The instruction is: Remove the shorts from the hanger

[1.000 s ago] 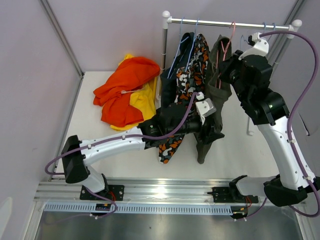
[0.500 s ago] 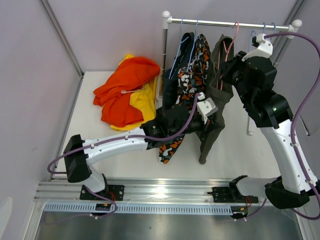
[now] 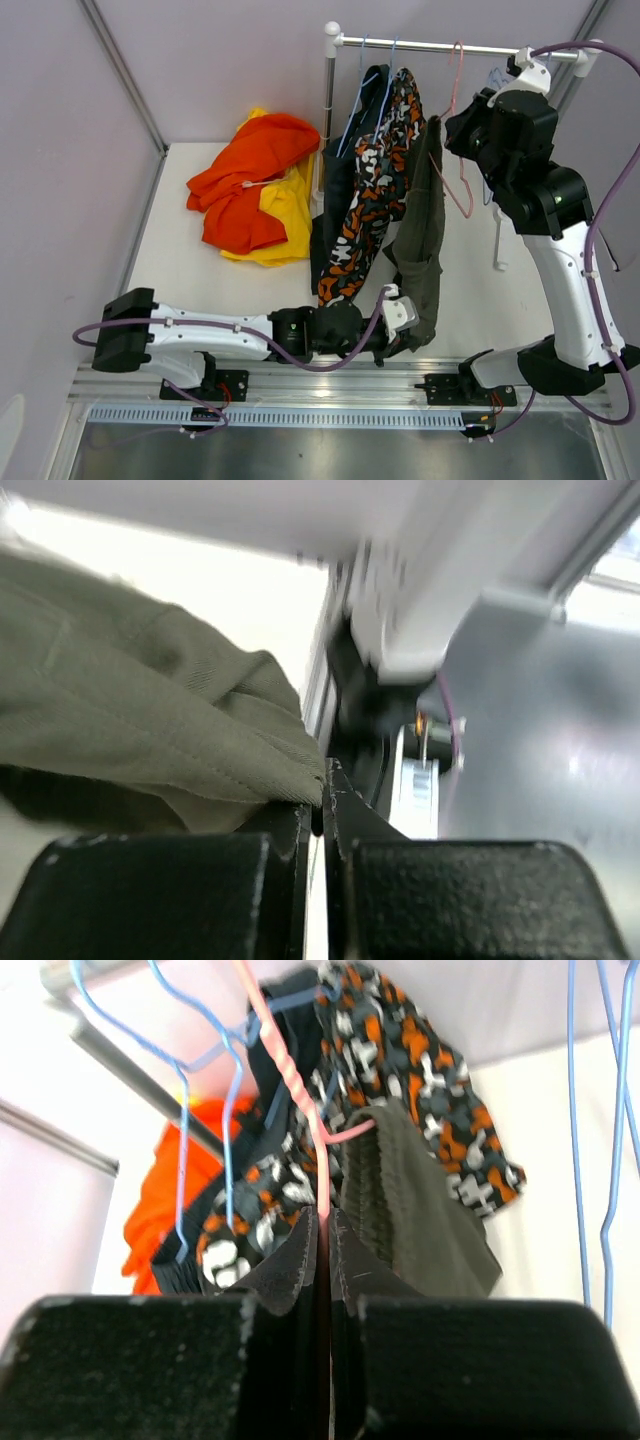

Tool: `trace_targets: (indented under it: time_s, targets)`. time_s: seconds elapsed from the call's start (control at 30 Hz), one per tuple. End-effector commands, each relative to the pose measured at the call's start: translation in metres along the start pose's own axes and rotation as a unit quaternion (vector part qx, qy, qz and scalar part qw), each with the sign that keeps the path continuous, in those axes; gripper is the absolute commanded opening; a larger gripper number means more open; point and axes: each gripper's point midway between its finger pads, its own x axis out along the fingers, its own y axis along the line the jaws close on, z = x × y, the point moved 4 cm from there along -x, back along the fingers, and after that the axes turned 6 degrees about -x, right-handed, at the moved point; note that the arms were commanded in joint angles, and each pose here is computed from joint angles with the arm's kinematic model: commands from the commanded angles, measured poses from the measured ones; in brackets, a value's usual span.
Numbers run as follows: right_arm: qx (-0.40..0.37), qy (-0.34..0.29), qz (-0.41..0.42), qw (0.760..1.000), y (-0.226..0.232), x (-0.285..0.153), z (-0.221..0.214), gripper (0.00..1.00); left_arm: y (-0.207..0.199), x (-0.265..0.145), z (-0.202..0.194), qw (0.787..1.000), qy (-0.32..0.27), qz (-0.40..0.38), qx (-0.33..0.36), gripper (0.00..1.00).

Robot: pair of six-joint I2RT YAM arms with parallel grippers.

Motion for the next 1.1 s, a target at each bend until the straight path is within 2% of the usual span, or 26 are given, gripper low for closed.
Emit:
trace_targets:
  time_s: [0.0, 0.1, 0.13, 0.2, 0.27, 0.3, 0.33, 0.37, 0.43, 0.47, 0.5, 0.53, 0.6, 0.67, 0.7, 0.73, 0.77, 0.8, 0.87, 0.93, 1.0, 1.07]
  targets:
    - [0.044, -0.096, 0.012, 0.994, 0.003, -0.012, 0.050, 0.00, -0.020, 0.000, -0.002, 0.999, -0.005, -0.040, -0.030, 0.00]
    - [0.050, -0.083, 0.022, 0.995, 0.004, -0.020, 0.044, 0.00, 0.002, 0.010, -0.003, 1.000, -0.001, 0.023, -0.012, 0.00]
    - [0.058, -0.076, 0.026, 0.995, 0.006, -0.023, 0.042, 0.00, 0.008, 0.015, 0.016, 0.999, -0.012, 0.040, -0.010, 0.00]
    - [0.063, -0.060, 0.036, 0.996, 0.006, -0.035, 0.034, 0.00, 0.028, 0.026, 0.024, 0.996, -0.003, 0.089, -0.004, 0.00]
    - [0.073, -0.034, 0.043, 0.996, 0.007, -0.045, 0.023, 0.00, 0.055, 0.032, 0.068, 0.988, -0.040, 0.151, -0.011, 0.00]
    - [0.073, -0.027, 0.042, 0.996, 0.005, -0.048, 0.019, 0.00, 0.069, 0.034, 0.075, 0.984, -0.040, 0.174, -0.016, 0.00]
    - [0.073, -0.020, 0.039, 0.996, 0.001, -0.055, 0.014, 0.00, 0.101, 0.039, 0.063, 0.976, -0.007, 0.218, -0.020, 0.00]
    - [0.076, -0.015, 0.035, 0.996, -0.002, -0.057, 0.011, 0.00, 0.107, 0.040, 0.105, 0.971, -0.040, 0.234, -0.029, 0.00]
    - [0.075, -0.005, 0.025, 0.997, -0.011, -0.068, 0.007, 0.00, 0.149, 0.046, 0.089, 0.957, 0.014, 0.287, -0.041, 0.00]
    - [0.076, 0.002, 0.022, 0.997, -0.013, -0.072, 0.003, 0.00, 0.151, 0.048, 0.124, 0.957, -0.015, 0.287, -0.045, 0.00]
    - [0.077, 0.002, 0.023, 0.997, -0.015, -0.076, 0.004, 0.00, 0.161, 0.047, 0.117, 0.952, 0.011, 0.301, -0.048, 0.00]
    - [0.082, -0.002, 0.025, 0.996, -0.017, -0.084, 0.007, 0.00, 0.169, 0.047, 0.126, 0.950, 0.007, 0.309, -0.050, 0.00]
    - [0.085, -0.007, 0.026, 0.996, -0.020, -0.091, 0.010, 0.00, 0.176, 0.050, 0.115, 0.946, 0.028, 0.319, -0.051, 0.00]
    - [0.086, -0.022, 0.022, 0.996, -0.023, -0.099, 0.020, 0.00, 0.172, 0.044, 0.110, 0.946, 0.031, 0.316, -0.063, 0.00]
    - [0.080, -0.029, 0.015, 0.996, -0.025, -0.098, 0.023, 0.00, 0.171, 0.043, 0.082, 0.948, 0.054, 0.306, -0.068, 0.00]
    - [0.077, -0.034, 0.011, 0.996, -0.026, -0.097, 0.026, 0.00, 0.158, 0.040, 0.080, 0.953, 0.049, 0.291, -0.069, 0.00]
    - [0.073, -0.039, 0.010, 0.997, -0.023, -0.091, 0.031, 0.00, 0.143, 0.023, 0.098, 0.957, 0.019, 0.279, -0.075, 0.00]
    - [0.061, -0.042, 0.004, 0.997, -0.023, -0.087, 0.033, 0.00, 0.129, 0.019, 0.068, 0.959, 0.042, 0.273, -0.071, 0.00]
    - [0.049, -0.047, -0.007, 0.998, -0.019, -0.070, 0.037, 0.00, 0.101, -0.008, 0.086, 0.964, 0.017, 0.253, -0.076, 0.00]
    - [0.037, -0.058, -0.023, 0.997, -0.022, -0.054, 0.042, 0.00, 0.074, -0.025, 0.083, 0.968, 0.023, 0.241, -0.073, 0.00]
    - [0.031, -0.059, -0.021, 0.998, -0.020, -0.034, 0.046, 0.00, 0.049, -0.054, 0.097, 0.971, 0.015, 0.230, -0.068, 0.00]
    - [0.032, -0.073, -0.034, 0.996, -0.029, -0.019, 0.056, 0.00, 0.042, -0.078, 0.112, 0.969, -0.001, 0.237, -0.075, 0.00]
